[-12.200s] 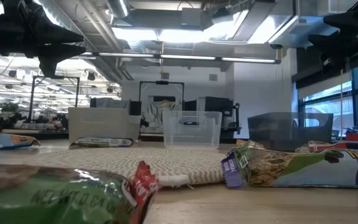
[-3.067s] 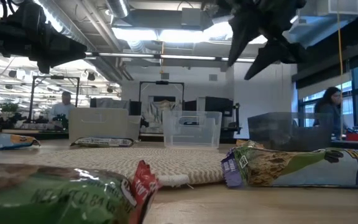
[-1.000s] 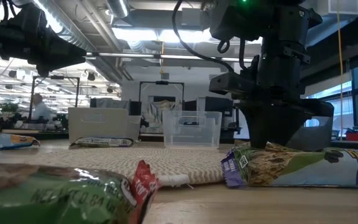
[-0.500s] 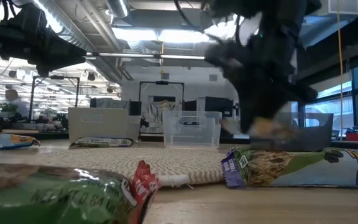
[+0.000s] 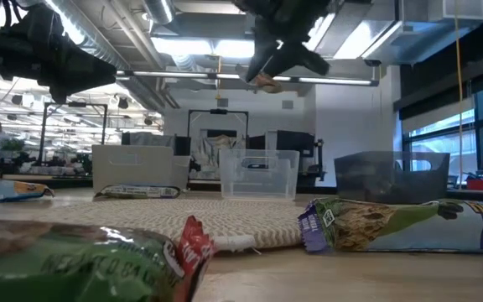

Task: Pick and place Granola Bars by type
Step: Put the yellow granola bar into the transparent bin

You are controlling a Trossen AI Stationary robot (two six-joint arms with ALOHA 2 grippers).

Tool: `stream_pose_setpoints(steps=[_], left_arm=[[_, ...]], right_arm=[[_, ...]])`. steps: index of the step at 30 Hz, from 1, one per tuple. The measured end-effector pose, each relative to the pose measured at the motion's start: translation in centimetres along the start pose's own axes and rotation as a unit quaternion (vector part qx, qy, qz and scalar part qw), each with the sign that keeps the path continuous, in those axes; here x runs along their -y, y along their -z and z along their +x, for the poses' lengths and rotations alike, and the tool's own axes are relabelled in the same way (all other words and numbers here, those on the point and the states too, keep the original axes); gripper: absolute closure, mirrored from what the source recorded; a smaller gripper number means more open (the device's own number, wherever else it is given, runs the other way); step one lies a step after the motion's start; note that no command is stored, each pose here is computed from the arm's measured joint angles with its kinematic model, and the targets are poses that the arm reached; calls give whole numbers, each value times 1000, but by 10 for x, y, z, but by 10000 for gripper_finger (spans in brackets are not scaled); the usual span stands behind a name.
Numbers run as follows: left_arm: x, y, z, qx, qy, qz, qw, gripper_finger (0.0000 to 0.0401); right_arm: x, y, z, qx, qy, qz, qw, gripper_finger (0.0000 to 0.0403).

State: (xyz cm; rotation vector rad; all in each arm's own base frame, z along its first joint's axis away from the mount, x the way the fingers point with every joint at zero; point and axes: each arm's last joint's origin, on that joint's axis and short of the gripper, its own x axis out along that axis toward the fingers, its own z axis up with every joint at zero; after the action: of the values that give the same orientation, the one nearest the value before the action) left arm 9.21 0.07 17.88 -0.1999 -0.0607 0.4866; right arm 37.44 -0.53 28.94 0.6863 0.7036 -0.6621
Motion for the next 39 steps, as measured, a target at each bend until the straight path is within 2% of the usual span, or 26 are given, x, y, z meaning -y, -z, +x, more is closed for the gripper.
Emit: stream_pose_setpoints(steps=[5,10,16,26,39], left_arm=[[0,0,0,0,0,0,1000,265],[0,0,0,0,0,1,1000,265],[0,0,0,0,-1,1,1000,265],[0,0,0,0,0,0,1000,265],[0,0,0,0,0,0,1000,265]], right_arm=[[31,-48,6,38,34,7,999,332],[67,-65,27,43,79,31,995,332],[85,-60,63,33,81,48,995,332],[89,-44,113,4,92,46,995,332],[89,-37,124,-33,71,26,997,331]])
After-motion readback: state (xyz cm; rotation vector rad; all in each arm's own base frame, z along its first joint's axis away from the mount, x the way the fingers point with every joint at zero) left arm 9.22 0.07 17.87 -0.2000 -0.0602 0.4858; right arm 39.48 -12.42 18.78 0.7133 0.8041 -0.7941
